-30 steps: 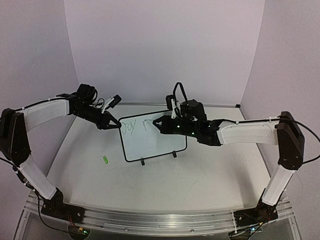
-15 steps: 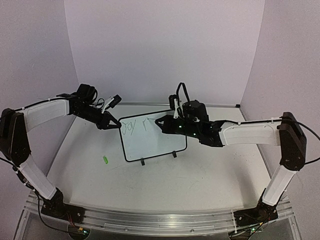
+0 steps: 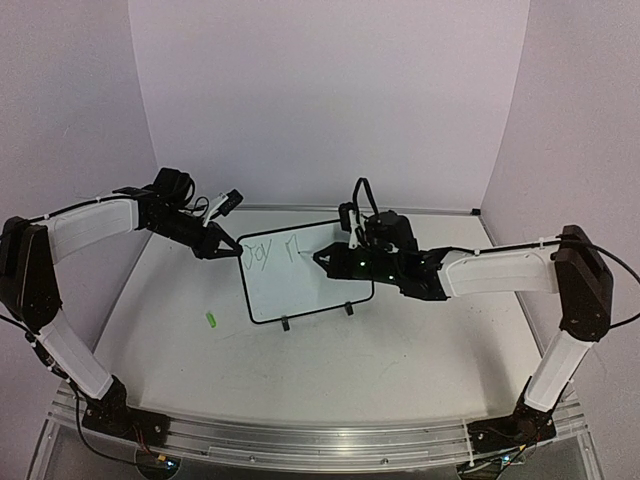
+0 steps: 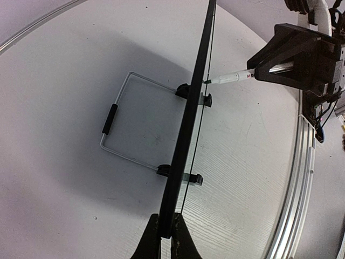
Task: Write a sentence on the whiteboard
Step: Write on the whiteboard with the whiteboard marker without the cap.
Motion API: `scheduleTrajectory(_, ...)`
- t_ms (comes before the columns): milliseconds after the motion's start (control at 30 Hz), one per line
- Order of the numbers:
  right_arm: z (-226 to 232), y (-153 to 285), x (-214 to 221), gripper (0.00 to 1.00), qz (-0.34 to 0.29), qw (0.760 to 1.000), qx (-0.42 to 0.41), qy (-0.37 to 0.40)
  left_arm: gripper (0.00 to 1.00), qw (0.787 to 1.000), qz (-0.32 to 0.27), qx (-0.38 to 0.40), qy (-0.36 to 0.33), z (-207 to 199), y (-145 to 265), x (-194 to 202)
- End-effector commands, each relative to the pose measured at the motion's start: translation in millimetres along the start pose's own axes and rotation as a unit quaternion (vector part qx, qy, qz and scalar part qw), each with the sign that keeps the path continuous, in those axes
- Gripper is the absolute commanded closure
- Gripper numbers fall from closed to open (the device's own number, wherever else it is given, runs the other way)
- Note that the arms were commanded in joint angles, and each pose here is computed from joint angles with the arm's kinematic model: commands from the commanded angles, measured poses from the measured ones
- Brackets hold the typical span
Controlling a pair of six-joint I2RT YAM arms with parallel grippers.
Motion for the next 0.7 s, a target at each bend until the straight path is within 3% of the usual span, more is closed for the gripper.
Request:
scheduleTrajectory(0,6,5,-12,1.00,-0.017,1.000,-0.006,0.004,1.00,0.998,0.011,-0.056,-0.029,12,5,-1)
scheduleTrajectory(433,31,32,-21,1.00,0.015,0.995,-0.072,0.063,1.00,0.998,0.012,-0.057,-0.028,10,6,0)
scheduleTrajectory(667,34,60,-31,1.00,0.023,0.994,-0.068,0.086,1.00,0.998,0.015,-0.057,-0.032,7,5,-1)
Point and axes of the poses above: each gripper's point midway between its finger pads, its own y axis back along the fingers, its own z axis along the line the jaws close on, x = y × z, the point moved 8 cm from there along y, back along the fingers, and after that the axes turned 3 degrees about -y, right-handed, at the moved point
